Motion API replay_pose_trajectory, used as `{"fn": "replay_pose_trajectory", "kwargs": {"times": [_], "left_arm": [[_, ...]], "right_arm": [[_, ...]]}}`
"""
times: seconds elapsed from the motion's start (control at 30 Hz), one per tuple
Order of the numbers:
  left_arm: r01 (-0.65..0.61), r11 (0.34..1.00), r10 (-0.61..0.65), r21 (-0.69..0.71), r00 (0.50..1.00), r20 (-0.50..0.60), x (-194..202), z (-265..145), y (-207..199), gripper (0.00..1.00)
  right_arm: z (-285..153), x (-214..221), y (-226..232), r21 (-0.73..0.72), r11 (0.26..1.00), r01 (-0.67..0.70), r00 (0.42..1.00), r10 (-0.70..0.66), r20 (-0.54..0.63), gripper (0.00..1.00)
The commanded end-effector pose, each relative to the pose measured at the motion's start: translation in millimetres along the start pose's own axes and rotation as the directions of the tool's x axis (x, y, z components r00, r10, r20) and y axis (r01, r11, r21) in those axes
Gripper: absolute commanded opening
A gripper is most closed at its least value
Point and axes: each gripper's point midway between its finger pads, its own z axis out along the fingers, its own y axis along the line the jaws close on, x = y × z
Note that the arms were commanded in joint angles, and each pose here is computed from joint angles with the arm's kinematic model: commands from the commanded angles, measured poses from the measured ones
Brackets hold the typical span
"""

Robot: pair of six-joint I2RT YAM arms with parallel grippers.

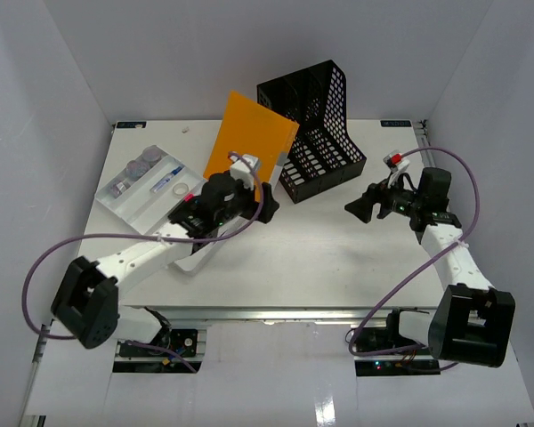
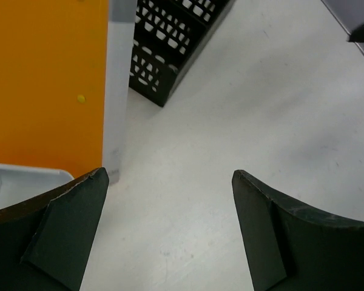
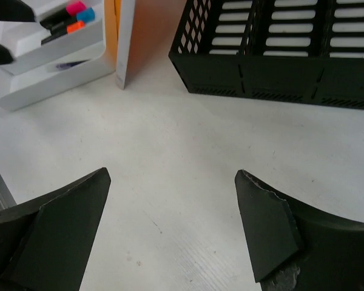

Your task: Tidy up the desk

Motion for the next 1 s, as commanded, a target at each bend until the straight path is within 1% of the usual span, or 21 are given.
{"fn": "replay_pose_trajectory", "kwargs": {"times": [0.0, 0.13, 0.23, 0.3, 0.33, 0.4, 0.47, 0.5, 0.57, 0.63, 0.8, 0.83, 0.87, 0.97], "left_arm": [[0.010, 0.963, 0.011, -0.270, 0.997, 0.076, -28, 30, 23, 0.92], [-0.021, 0.960, 0.035, -0.279, 0.998, 0.048, -23, 46, 21, 0.89], [-0.046, 0.963, 0.059, -0.265, 0.997, 0.042, -24, 37, 20, 0.90], [-0.078, 0.971, 0.092, -0.227, 0.994, 0.052, -31, 22, 13, 0.91], [-0.104, 0.972, 0.117, -0.213, 0.992, 0.054, -31, 10, 12, 0.93], [-0.162, 0.968, 0.170, -0.193, 0.985, 0.024, -21, -10, 14, 0.97], [-0.186, 0.965, 0.192, -0.187, 0.981, 0.014, -12, -32, 18, 0.98], [-0.190, 0.963, 0.196, -0.189, 0.980, 0.013, -5, -46, 21, 0.98], [-0.196, 0.961, 0.204, -0.194, 0.979, 0.021, 4, -68, 26, 0.98], [-0.200, 0.957, 0.213, -0.209, 0.976, 0.039, 11, -91, 33, 0.98], [-0.209, 0.946, 0.237, -0.249, 0.968, 0.086, 14, -128, 44, 0.98], [-0.204, 0.945, 0.237, -0.257, 0.966, 0.106, 12, -134, 45, 0.98], [-0.200, 0.943, 0.237, -0.267, 0.965, 0.116, 12, -140, 47, 0.98], [-0.177, 0.947, 0.226, -0.269, 0.961, 0.161, 11, -152, 48, 0.98]], "right_arm": [[-6, -43, 23, -0.091, 0.995, -0.042, 0.981, 0.058, 0.186, 0.90], [-5, -44, 21, -0.070, 0.991, -0.118, 0.966, 0.131, 0.224, 0.90], [0, -49, 18, -0.050, 0.990, -0.135, 0.959, 0.143, 0.246, 0.90], [10, -51, 21, -0.053, 0.992, -0.115, 0.961, 0.124, 0.245, 0.91], [22, -54, 28, -0.071, 0.994, -0.087, 0.967, 0.101, 0.234, 0.91], [48, -64, 30, -0.088, 0.995, -0.054, 0.977, 0.071, 0.203, 0.92], [74, -69, 33, -0.111, 0.992, -0.051, 0.985, 0.069, 0.159, 0.93], [92, -60, 36, -0.135, 0.987, -0.082, 0.989, 0.098, 0.112, 0.94], [108, -79, 45, -0.164, 0.984, -0.068, 0.990, 0.087, 0.113, 0.96], [140, -81, 43, -0.185, 0.978, -0.092, 0.992, 0.107, 0.073, 0.97], [184, -97, 54, -0.202, 0.975, -0.091, 0.992, 0.105, 0.063, 1.00], [193, -94, 56, -0.207, 0.973, -0.099, 0.992, 0.112, 0.051, 0.99], [201, -100, 58, -0.214, 0.973, -0.092, 0.993, 0.106, 0.057, 0.96], [225, -90, 55, -0.197, 0.974, -0.111, 0.993, 0.118, 0.026, 0.93]]}}
